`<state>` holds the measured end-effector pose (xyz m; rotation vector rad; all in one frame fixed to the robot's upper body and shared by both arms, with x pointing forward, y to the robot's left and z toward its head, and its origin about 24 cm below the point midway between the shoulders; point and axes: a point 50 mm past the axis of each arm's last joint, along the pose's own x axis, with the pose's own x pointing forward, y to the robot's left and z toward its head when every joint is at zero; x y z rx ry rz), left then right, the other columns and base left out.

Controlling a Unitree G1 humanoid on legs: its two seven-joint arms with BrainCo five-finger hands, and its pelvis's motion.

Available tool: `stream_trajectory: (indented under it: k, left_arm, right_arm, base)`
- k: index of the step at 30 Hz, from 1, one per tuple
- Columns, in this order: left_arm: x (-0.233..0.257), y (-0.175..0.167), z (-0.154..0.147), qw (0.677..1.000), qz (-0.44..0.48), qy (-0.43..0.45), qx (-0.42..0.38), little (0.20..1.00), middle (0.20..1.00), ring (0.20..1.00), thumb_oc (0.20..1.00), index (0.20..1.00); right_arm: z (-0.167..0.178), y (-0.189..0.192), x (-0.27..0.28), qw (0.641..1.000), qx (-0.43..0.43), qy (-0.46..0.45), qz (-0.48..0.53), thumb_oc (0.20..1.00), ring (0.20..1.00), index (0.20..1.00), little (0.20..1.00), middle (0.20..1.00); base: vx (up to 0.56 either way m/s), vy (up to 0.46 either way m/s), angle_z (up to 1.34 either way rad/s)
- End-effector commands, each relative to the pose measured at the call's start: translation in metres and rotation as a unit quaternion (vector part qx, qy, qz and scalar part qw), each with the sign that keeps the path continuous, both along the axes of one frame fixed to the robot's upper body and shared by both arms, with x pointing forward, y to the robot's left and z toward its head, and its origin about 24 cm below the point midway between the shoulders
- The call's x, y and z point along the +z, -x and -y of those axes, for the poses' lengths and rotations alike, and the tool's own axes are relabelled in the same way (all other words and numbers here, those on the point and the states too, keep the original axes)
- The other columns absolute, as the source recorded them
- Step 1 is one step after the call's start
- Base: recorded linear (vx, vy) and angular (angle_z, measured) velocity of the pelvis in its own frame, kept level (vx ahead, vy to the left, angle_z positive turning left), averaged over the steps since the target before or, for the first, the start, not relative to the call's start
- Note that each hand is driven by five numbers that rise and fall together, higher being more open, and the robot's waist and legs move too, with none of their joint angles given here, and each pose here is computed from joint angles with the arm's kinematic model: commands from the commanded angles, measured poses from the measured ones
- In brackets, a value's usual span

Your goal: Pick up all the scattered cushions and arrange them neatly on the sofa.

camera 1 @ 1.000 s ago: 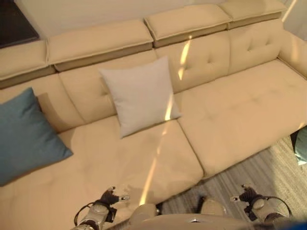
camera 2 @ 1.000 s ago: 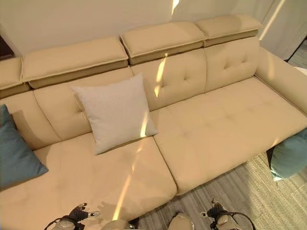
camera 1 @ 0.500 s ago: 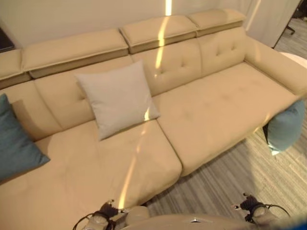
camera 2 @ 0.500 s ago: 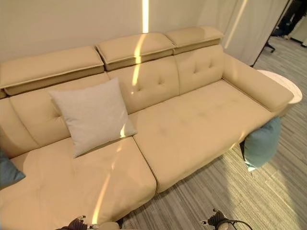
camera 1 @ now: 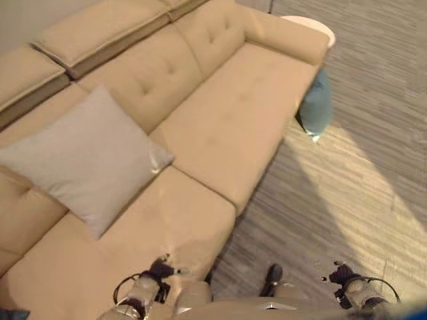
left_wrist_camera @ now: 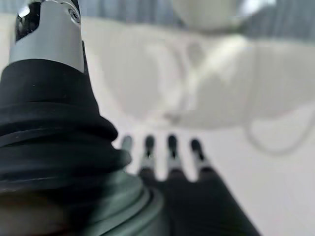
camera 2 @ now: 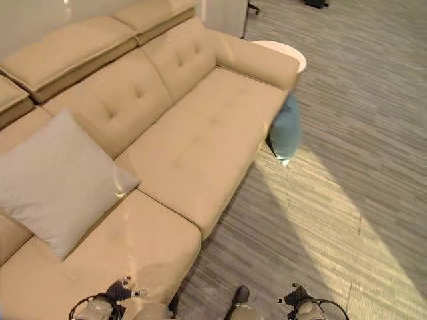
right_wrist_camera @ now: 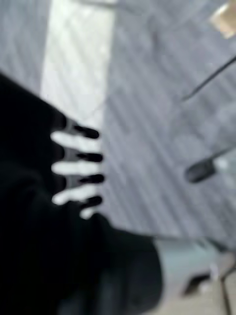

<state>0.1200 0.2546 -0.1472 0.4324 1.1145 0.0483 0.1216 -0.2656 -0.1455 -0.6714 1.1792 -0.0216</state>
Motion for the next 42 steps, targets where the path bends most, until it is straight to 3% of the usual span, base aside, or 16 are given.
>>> stream_trajectory:
  k: [1,16,26,42]
  left_arm:
    - [0.001,0.004,-0.008,1.000,-0.003,-0.016,0.013,1.000,1.000,1.000,1.000,1.000]
    - [-0.003,-0.007,0.016,1.000,0.000,0.012,-0.009,1.000,1.000,1.000,1.000,1.000]
    - [-0.007,0.013,0.007,0.999,-0.033,0.003,-0.001,1.000,1.000,1.000,1.000,1.000]
    - [0.000,-0.001,-0.002,1.000,-0.005,-0.010,0.018,1.000,1.000,1.000,1.000,1.000]
  right_arm:
    - [0.019,0.002,0.006,0.999,-0.003,0.032,0.001,1.000,1.000,1.000,1.000,1.000]
    - [0.019,-0.004,0.008,0.998,-0.035,0.030,0.034,1.000,1.000,1.000,1.000,1.000]
    - [0.012,0.007,0.002,0.999,-0.030,0.021,0.004,1.000,1.000,1.000,1.000,1.000]
    - [0.007,0.001,0.002,1.000,-0.018,0.018,0.007,1.000,1.000,1.000,1.000,1.000]
  base:
    - [-0.13,-0.109,-0.91]
    - [0.01,-0.189,-0.22]
    - [0.21,0.063,-0.42]
    - [0.27,-0.010,-0.03]
